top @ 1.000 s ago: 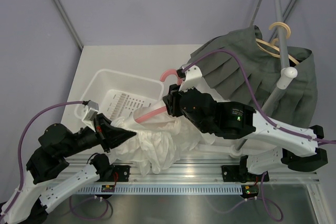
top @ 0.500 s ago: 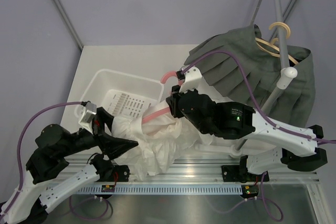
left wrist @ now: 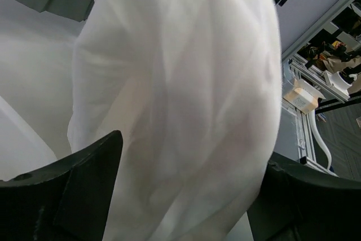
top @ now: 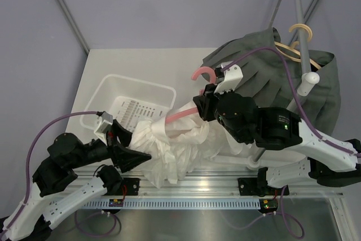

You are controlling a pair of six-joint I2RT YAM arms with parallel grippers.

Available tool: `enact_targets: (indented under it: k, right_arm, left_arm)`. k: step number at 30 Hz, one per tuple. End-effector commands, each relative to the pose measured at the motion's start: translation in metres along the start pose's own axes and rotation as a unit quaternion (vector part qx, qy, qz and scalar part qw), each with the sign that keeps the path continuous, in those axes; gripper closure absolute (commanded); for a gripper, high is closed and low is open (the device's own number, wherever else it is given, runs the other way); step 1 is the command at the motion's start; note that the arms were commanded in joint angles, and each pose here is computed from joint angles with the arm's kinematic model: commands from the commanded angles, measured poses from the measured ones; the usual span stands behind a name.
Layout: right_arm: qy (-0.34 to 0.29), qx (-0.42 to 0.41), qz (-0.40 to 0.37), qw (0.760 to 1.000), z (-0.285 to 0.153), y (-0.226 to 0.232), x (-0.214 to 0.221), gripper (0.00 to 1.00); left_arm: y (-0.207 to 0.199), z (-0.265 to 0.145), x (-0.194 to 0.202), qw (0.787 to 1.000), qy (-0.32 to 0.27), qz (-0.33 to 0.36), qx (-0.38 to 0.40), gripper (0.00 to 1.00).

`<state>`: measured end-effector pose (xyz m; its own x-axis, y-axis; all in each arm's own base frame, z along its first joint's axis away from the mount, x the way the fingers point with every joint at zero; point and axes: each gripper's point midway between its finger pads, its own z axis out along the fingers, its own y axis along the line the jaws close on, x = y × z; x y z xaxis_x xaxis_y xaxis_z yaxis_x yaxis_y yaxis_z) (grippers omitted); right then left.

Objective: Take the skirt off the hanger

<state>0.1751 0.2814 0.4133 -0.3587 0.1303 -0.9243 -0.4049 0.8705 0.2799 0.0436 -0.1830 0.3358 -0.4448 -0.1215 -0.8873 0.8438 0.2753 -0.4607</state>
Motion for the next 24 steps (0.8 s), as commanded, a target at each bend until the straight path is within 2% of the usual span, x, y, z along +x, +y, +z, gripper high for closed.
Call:
enact_targets:
  k: [1, 2, 3, 4, 5, 9, 13, 17, 24]
  right_arm:
    - [-0.051, 0.008, 0.040, 0.998, -0.019, -0.012, -0.039, 1.00]
    - [-0.053, 0.010, 0.042, 0.998, -0.020, -0.014, -0.040, 1.00]
    - [-0.053, 0.012, 0.040, 0.998, -0.021, -0.016, -0.040, 1.00]
    - [-0.053, 0.015, 0.039, 0.998, -0.022, -0.019, -0.040, 1.00]
    - [-0.057, 0.018, 0.041, 0.997, -0.025, -0.023, -0.042, 1.00]
    - [-0.066, 0.052, 0.039, 0.996, -0.033, -0.047, -0.042, 1.00]
    - [-0.081, 0.074, 0.051, 0.993, -0.047, -0.070, -0.047, 1.00]
    - [-0.086, 0.076, 0.053, 0.992, -0.050, -0.078, -0.046, 1.00]
    - [-0.087, 0.079, 0.062, 0.991, -0.056, -0.089, -0.041, 1.00]
  left_arm:
    - [-0.005, -0.003, -0.002, 1.000, -0.006, 0.008, 0.011, 0.29]
    - [-0.006, -0.004, -0.004, 1.000, -0.011, 0.011, 0.010, 0.41]
    - [-0.005, -0.005, -0.005, 1.000, -0.012, 0.012, 0.009, 0.77]
    - [-0.003, -0.005, -0.007, 1.000, -0.015, 0.010, 0.001, 0.93]
    - [0.001, -0.006, -0.007, 1.000, -0.019, 0.009, -0.011, 1.00]
    - [0.012, -0.011, -0.012, 0.998, -0.037, 0.003, -0.052, 1.00]
    - [0.029, -0.025, -0.020, 0.991, -0.080, -0.015, -0.111, 1.00]
    - [0.055, -0.046, -0.031, 0.970, -0.136, -0.046, -0.195, 1.00]
    - [0.066, -0.074, -0.044, 0.945, -0.205, -0.075, -0.242, 1.00]
